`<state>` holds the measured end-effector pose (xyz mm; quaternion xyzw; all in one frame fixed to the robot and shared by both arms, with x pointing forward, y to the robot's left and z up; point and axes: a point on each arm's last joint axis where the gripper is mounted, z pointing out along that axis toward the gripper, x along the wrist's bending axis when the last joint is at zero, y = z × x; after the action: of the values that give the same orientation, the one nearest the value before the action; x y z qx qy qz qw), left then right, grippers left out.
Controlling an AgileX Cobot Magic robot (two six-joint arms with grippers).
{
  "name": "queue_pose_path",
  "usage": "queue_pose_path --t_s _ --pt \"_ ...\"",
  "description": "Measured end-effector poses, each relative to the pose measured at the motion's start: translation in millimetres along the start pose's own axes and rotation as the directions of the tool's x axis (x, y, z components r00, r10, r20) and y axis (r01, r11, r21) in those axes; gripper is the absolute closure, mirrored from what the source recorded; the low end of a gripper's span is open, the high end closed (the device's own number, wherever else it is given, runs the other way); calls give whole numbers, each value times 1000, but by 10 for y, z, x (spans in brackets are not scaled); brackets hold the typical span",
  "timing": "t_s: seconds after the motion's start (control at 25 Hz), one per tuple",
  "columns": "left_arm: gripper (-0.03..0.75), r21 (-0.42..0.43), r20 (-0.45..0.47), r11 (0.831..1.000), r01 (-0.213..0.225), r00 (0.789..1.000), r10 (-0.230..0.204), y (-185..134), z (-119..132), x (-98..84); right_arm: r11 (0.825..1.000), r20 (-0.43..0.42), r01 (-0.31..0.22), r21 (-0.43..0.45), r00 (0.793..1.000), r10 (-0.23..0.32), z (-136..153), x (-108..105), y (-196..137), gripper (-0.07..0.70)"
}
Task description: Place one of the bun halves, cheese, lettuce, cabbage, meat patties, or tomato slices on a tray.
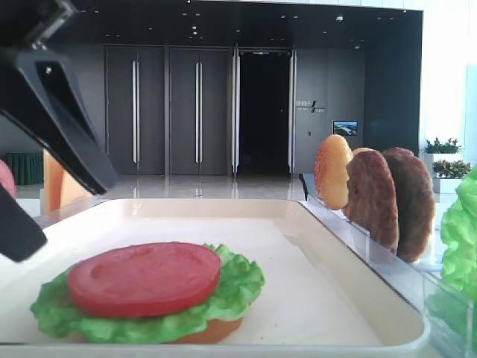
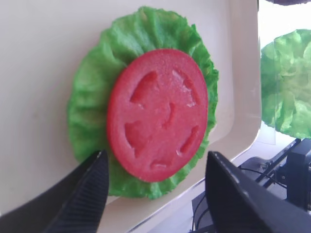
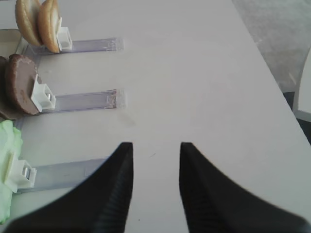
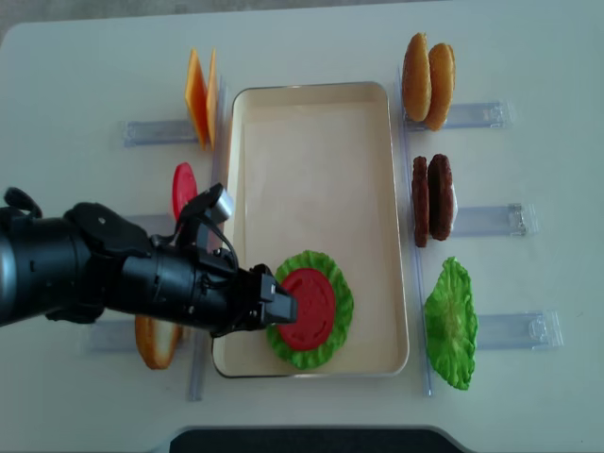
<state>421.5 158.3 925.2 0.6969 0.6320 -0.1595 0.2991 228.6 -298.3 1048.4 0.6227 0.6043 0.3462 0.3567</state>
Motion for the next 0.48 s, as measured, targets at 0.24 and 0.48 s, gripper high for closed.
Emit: queue_pose_path --t_s 0.24,0.48 --pt "234 -77 -9 997 -20 1000 19 -18 -336 -108 1000 0 0 0 1000 0 0 0 0 402" --pt "234 -173 -72 975 -139 989 129 69 -830 -366 1000 0 0 0 1000 0 0 0 0 402"
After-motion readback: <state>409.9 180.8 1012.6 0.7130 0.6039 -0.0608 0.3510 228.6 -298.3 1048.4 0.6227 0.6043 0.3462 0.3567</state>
